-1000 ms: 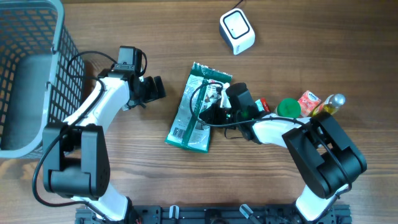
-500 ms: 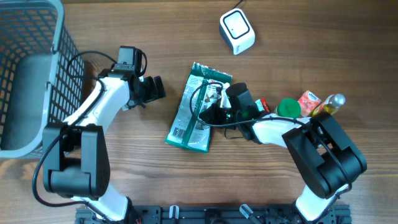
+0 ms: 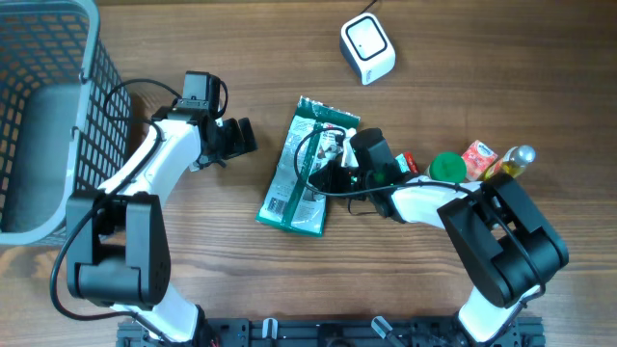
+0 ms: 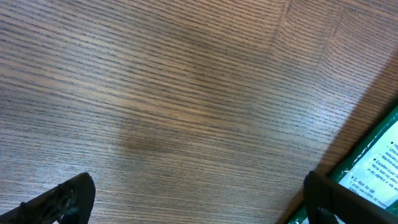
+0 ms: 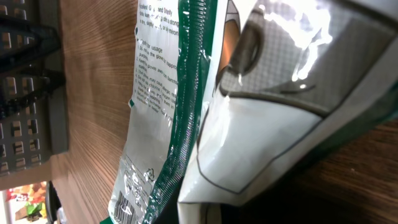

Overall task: Scan the item barcode
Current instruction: 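Release the left gripper and hold the gloves package with the right gripper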

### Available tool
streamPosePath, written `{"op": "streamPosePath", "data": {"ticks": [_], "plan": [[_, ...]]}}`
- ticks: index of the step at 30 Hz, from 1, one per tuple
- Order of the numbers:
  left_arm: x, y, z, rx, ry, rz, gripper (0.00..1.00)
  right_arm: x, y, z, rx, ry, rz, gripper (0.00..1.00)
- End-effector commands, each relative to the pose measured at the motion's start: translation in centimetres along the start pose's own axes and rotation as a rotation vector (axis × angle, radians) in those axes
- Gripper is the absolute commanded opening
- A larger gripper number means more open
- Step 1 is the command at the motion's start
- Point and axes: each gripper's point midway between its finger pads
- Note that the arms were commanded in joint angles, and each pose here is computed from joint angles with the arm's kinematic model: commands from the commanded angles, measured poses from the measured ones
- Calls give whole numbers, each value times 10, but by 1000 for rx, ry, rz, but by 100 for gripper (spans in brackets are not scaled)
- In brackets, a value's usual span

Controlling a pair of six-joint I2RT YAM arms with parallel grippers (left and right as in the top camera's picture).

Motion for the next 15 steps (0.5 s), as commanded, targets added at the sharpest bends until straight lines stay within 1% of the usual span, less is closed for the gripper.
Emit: {"op": "streamPosePath", "data": {"ticks": [1,9,15], "plan": [[-1,-7,-8,-29,3,1,100,-5,4,7,20,-33,6,4],[-1,-7,-8,-29,3,1,100,0,2,4,7,-55,-6,4],[-1,-7,-8,-29,3,1,100,25,-20,-8,-36,-167,-32,4]]}}
Point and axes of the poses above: each gripper's point midway between its finger pads, its own y axis out along the fingers, its own x axis along the line the jaws close on, z = x × y, and after that the axes turned 1 degree about -y, right-handed
